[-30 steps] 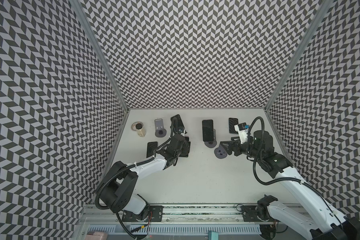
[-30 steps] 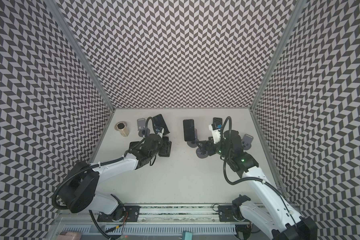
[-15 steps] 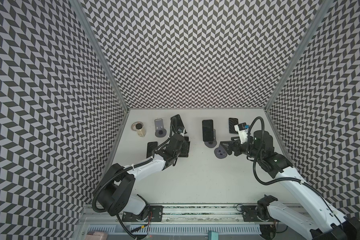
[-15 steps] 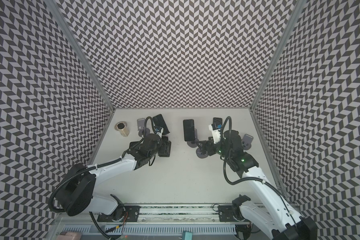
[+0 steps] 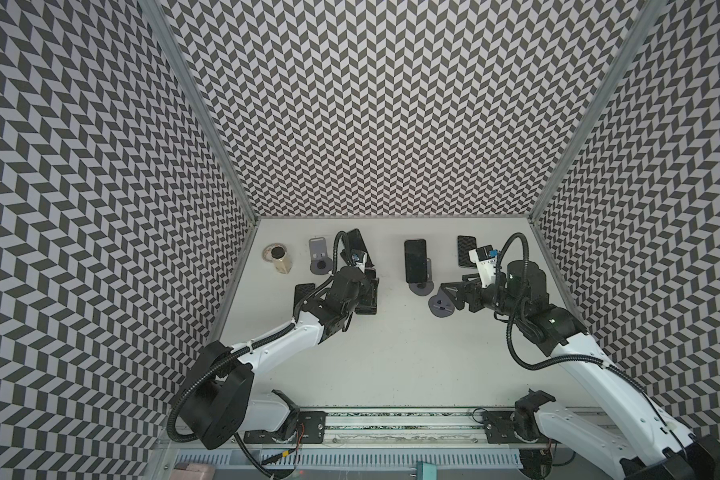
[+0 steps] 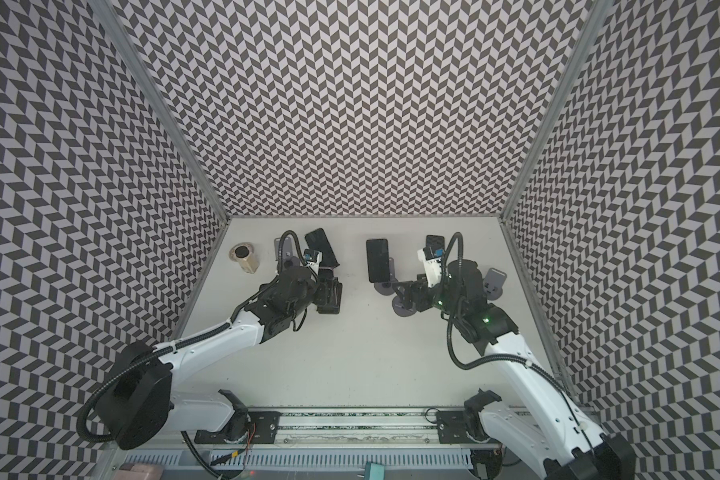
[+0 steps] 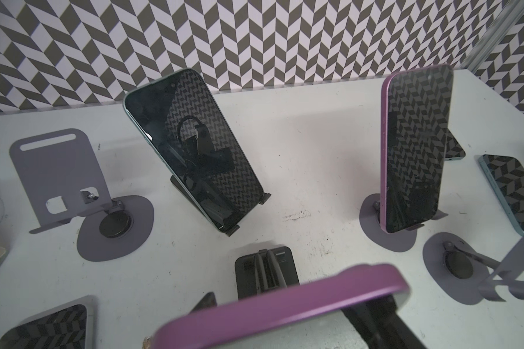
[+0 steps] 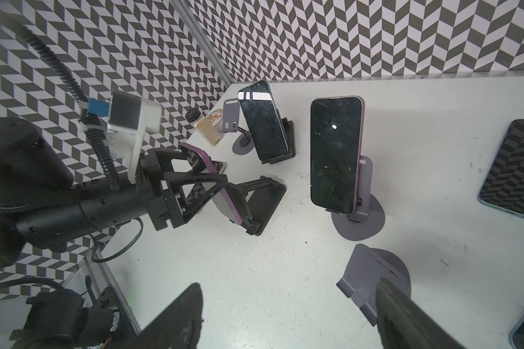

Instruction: Remove the phone from the phone stand

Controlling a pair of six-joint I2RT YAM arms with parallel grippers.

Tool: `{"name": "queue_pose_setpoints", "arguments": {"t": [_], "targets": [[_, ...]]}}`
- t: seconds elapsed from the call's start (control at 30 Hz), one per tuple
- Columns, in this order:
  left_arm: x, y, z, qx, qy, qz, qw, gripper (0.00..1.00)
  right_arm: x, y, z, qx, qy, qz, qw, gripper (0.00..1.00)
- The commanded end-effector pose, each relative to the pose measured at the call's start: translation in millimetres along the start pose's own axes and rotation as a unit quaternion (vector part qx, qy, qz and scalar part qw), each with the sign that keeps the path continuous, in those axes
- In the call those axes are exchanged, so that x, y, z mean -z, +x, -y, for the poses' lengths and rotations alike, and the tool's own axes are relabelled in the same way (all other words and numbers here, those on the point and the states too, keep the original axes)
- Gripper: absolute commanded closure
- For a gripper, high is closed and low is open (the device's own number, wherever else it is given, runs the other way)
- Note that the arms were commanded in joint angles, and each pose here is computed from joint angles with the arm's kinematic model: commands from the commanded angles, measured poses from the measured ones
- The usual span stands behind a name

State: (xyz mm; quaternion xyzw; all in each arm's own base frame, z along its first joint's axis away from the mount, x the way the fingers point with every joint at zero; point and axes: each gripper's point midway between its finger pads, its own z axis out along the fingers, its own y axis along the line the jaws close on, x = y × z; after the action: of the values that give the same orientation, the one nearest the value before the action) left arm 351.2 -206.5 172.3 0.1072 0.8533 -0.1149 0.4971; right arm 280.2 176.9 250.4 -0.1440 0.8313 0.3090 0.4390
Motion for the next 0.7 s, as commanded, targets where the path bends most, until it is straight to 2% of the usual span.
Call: {"name": "queue_pose_setpoints", "arguments": {"t": [0.0, 0.17, 0.4, 0.67], "targets": [[18, -17, 2, 0.012, 0.009, 0.026, 1.000, 0.32, 13, -21, -19, 0.006, -0.023, 0.031, 0.999, 0.13], [40, -20, -4, 0.019, 0.010, 0.035, 0.999, 0.33, 17, -21, -26, -0.009, -0.030, 0.036, 0.999, 0.14], [71, -11, -12, 0.032, 0.014, 0.026, 0.999, 0.33, 8, -4, -45, -0.033, -0.043, 0.008, 0.998, 0.16], [88, 6, -29, 0.029, -0.009, 0.008, 1.000, 0.33, -3, 3, -77, -0.027, -0.066, 0.000, 0.997, 0.16]]}}
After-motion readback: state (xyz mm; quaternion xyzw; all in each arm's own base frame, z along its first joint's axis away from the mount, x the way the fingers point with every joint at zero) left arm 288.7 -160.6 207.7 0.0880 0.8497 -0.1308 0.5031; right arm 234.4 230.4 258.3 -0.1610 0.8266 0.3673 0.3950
